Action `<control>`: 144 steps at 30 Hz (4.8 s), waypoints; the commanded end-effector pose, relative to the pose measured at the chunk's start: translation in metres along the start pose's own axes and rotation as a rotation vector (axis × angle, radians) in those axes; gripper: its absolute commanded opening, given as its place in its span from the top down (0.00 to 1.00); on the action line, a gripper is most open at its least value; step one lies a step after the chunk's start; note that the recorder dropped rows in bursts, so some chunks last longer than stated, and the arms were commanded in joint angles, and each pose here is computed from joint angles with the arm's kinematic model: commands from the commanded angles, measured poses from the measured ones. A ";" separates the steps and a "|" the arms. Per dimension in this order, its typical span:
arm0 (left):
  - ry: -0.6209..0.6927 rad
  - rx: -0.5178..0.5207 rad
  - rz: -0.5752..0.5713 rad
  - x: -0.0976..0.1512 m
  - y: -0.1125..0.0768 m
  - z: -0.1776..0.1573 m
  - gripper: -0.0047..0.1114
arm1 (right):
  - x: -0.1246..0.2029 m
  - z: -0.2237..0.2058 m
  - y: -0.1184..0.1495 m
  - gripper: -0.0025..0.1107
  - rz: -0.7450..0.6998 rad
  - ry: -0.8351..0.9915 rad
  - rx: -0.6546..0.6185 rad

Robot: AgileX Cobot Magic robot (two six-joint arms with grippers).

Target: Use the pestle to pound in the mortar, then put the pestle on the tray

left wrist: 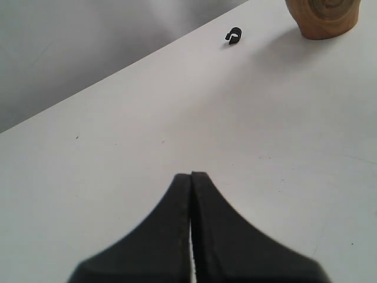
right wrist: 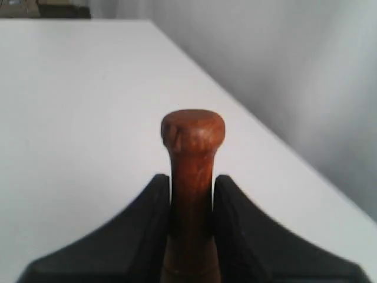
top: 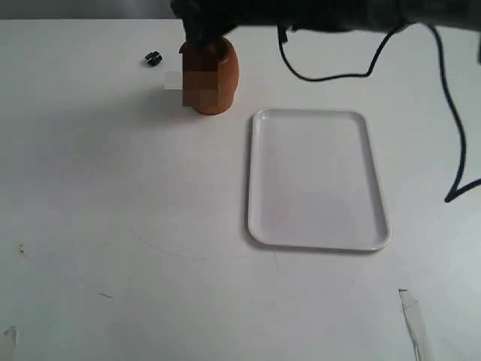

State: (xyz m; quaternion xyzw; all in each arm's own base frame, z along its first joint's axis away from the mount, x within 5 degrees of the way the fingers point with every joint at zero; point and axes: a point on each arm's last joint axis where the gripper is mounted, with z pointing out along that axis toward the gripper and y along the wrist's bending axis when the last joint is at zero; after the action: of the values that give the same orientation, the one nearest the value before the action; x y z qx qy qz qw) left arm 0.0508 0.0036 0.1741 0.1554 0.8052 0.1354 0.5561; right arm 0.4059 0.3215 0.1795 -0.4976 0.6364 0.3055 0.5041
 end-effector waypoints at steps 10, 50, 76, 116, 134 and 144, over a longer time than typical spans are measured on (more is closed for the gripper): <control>-0.007 0.008 -0.012 0.000 -0.001 0.000 0.96 | -0.047 -0.023 0.002 0.98 -0.069 -0.077 0.014; -0.007 0.008 -0.012 0.000 -0.001 0.000 0.96 | -0.084 -0.123 0.047 0.98 -0.174 0.032 0.123; -0.007 0.008 -0.012 0.000 -0.001 0.000 0.96 | 0.060 -0.178 0.091 0.98 0.647 0.463 0.517; -0.007 0.008 -0.012 0.000 -0.001 0.000 0.96 | -0.008 -0.278 0.055 0.95 0.408 0.159 1.343; -0.007 0.008 -0.012 0.000 -0.001 0.000 0.96 | -0.050 -0.316 0.156 0.98 -0.013 -0.542 0.637; -0.007 0.008 -0.012 0.000 -0.001 0.000 0.96 | -0.013 -0.364 0.235 0.98 0.023 -0.707 0.337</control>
State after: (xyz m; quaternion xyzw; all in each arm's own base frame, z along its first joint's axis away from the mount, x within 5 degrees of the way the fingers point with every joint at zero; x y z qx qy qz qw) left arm 0.0508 0.0036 0.1741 0.1554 0.8052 0.1354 0.5561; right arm 0.0780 0.0812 0.2888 -0.2566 0.4767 0.3269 0.7747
